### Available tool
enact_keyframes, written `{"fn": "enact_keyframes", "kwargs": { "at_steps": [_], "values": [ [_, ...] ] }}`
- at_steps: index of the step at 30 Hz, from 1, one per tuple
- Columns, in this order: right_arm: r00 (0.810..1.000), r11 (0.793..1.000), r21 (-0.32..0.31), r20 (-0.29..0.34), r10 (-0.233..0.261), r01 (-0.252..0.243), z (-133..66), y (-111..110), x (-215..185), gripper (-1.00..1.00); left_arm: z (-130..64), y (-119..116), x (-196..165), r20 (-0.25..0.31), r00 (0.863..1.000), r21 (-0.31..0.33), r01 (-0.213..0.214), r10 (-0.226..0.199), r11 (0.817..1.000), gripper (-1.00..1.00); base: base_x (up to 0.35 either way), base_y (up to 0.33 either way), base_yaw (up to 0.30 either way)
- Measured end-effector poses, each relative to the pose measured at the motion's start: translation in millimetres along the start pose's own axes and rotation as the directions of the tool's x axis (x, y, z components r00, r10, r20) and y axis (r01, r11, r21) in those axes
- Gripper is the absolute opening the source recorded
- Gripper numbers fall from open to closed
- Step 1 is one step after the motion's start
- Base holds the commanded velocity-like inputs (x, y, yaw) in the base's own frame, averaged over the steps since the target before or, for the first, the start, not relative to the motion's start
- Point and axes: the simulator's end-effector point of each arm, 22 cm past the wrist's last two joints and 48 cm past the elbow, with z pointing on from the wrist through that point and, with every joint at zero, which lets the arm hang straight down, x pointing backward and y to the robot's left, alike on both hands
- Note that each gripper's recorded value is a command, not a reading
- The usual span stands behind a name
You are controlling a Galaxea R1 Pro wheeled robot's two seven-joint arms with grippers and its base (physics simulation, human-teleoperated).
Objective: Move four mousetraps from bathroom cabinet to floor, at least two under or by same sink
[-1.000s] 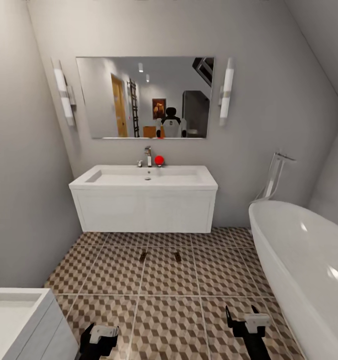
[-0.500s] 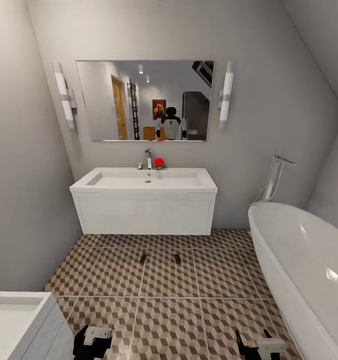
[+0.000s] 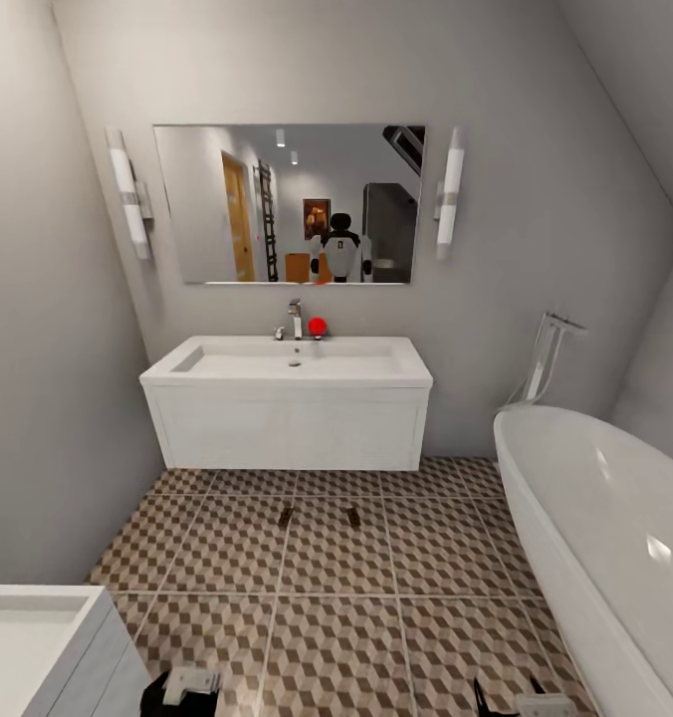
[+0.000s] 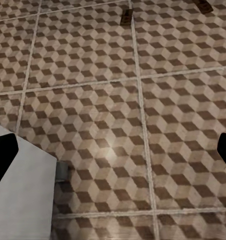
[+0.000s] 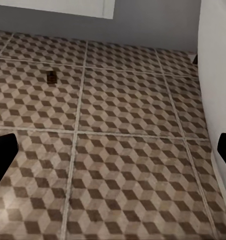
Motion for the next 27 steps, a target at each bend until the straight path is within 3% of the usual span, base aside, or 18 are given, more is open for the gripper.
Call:
{"fn": "enact_keyframes", "kwargs": {
  "at_steps": [2, 7, 8, 12, 13, 17, 20, 27],
  "values": [
    [1.000, 1.000, 0.000, -0.007, 0.000, 0.000, 0.0, 0, 2, 1.00, -0.2, -1, 6, -0.026, 1.000, 0.000, -0.002, 0.002, 1.000, 1.00, 0.000, 0.000, 0.000],
    [1.000, 1.000, 0.000, -0.016, -0.001, 0.001, -0.1, 0, 4, 1.00, -4.4, 0, 42, -0.186, 0.983, 0.003, -0.015, 0.015, 1.000, 1.00, 0.000, 0.000, 0.000],
    [1.000, 1.000, 0.000, -0.018, -0.001, 0.001, -0.2, 0, 4, 1.00, -7.4, 2, 55, -0.239, 0.971, 0.002, -0.020, 0.020, 1.000, 1.00, 0.000, 0.000, 0.000],
    [1.000, 1.000, 0.000, -0.020, -0.001, 0.001, -0.5, 1, 5, 1.00, -15.7, 6, 78, -0.316, 0.948, 0.002, -0.029, 0.028, 1.000, 1.00, 0.000, 0.000, 0.000],
    [1.000, 1.000, -0.001, -0.021, -0.001, 0.001, -0.5, 1, 5, 1.00, -27.9, 8, 104, -0.367, 0.930, 0.001, -0.035, 0.033, 0.999, 1.00, 0.000, 0.000, 0.000],
    [1.000, 1.000, 0.000, -0.020, -0.001, 0.001, -0.3, 1, 5, 1.00, -45.2, 19, 136, -0.419, 0.907, -0.005, -0.047, 0.041, 0.999, 1.00, 0.000, 0.000, 0.000],
    [1.000, 1.000, -0.001, -0.021, -0.001, 0.001, -0.4, 1, 5, 1.00, -72.6, 27, 179, -0.480, 0.876, -0.006, -0.060, 0.049, 0.998, 1.00, 0.000, 0.000, 0.000],
    [1.000, 1.000, -0.001, -0.021, -0.001, 0.001, -0.4, 1, 5, 1.00, -118.8, 25, 240, -0.561, 0.826, 0.012, -0.068, 0.063, 0.998, 1.00, 0.000, 0.000, 0.000]
  ]
}}
